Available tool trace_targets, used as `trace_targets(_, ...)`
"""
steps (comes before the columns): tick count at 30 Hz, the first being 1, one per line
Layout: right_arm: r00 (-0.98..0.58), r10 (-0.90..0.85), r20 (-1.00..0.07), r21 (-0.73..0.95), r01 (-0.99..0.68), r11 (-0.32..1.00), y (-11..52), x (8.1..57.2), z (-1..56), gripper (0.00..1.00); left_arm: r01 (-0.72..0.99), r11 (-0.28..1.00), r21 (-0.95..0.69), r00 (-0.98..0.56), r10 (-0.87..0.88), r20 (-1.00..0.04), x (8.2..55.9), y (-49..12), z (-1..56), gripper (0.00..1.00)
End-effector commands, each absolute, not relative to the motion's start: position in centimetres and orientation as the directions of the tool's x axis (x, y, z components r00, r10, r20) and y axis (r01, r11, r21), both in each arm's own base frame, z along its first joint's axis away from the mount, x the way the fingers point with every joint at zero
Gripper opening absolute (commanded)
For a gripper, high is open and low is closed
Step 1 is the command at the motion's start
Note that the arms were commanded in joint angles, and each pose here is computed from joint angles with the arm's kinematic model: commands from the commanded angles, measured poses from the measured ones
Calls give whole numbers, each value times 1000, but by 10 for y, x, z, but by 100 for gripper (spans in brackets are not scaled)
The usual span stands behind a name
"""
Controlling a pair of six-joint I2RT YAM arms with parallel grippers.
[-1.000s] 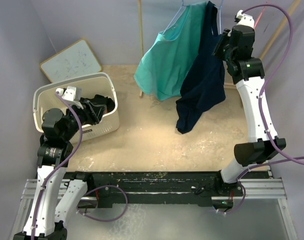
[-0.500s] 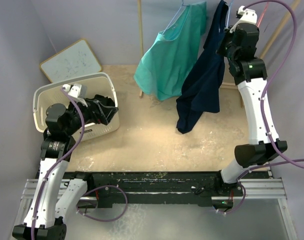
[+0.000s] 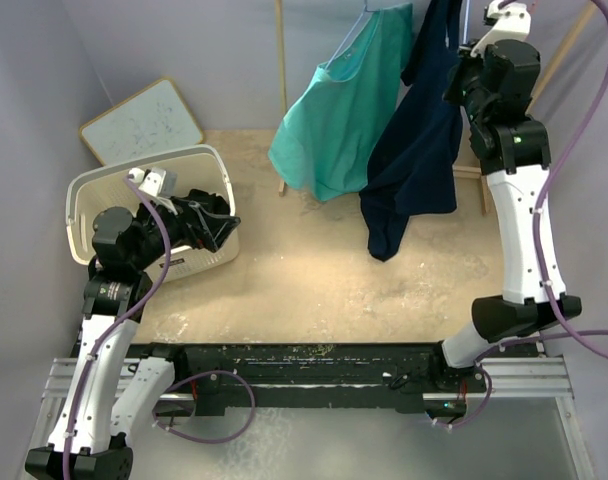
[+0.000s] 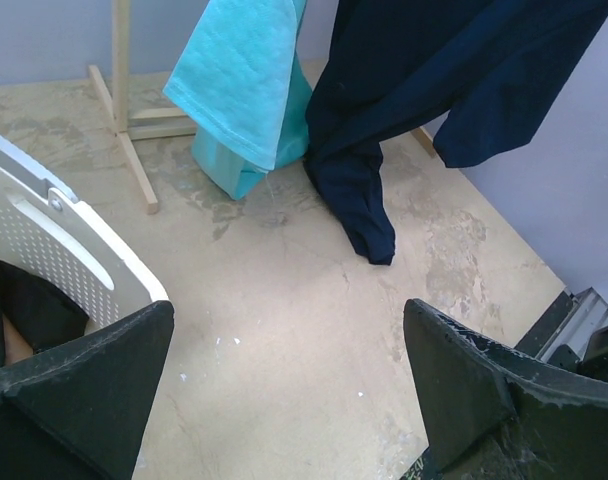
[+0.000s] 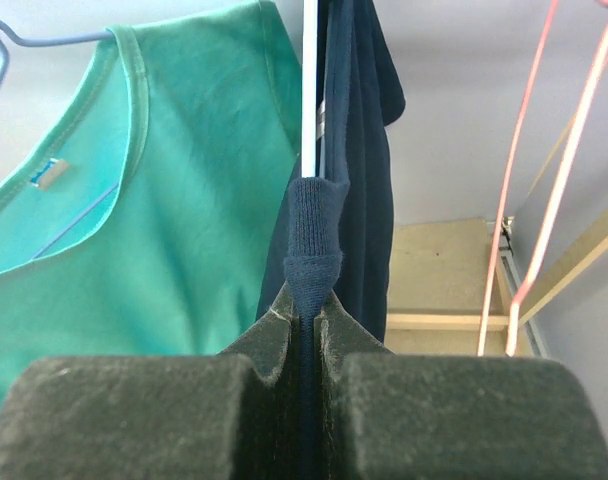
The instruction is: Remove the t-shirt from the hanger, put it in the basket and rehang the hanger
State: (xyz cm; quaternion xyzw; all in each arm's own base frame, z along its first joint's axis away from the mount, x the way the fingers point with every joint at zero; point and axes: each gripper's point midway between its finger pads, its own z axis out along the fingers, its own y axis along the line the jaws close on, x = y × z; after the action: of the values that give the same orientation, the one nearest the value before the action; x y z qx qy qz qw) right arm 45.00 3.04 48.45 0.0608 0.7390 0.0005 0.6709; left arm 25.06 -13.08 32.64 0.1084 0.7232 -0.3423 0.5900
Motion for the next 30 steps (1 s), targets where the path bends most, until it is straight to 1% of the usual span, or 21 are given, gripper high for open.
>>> trace_targets(1, 170, 112, -979, 125, 68, 990, 21, 401, 574, 0, 601, 722, -342, -233, -252, -939, 249, -135, 339, 99)
trace_targets(7, 41, 140, -989, 139, -6, 990, 34, 368, 537, 0, 616, 711, -338, -230, -249, -941, 250, -138, 341, 99)
trace_targets(12, -81, 151, -985, 163, -168, 972, 61, 330, 500, 0, 664, 663, -344, -236, -251, -939, 254, -147, 346, 99)
trace_targets(17, -204, 121, -971, 183, -323, 929, 85, 282, 459, 0, 728, 574, -375, -260, -275, -926, 264, -162, 362, 99)
trace_targets(19, -243, 104, -964, 203, -426, 882, 101, 255, 445, 0, 762, 533, -369, -261, -269, -927, 269, -169, 378, 99)
trace_targets(23, -353, 60, -934, 267, -574, 774, 127, 213, 413, 0, 845, 414, -340, -264, -231, -937, 269, -194, 401, 99)
trace_targets(26, -416, 23, -909, 332, -688, 645, 149, 181, 396, 0, 904, 336, -264, -202, -208, -957, 260, -220, 421, 99)
trace_targets(30, -431, 15, -902, 396, -813, 427, 175, 139, 393, 0, 955, 213, -205, -170, -175, -970, 249, -247, 436, 99)
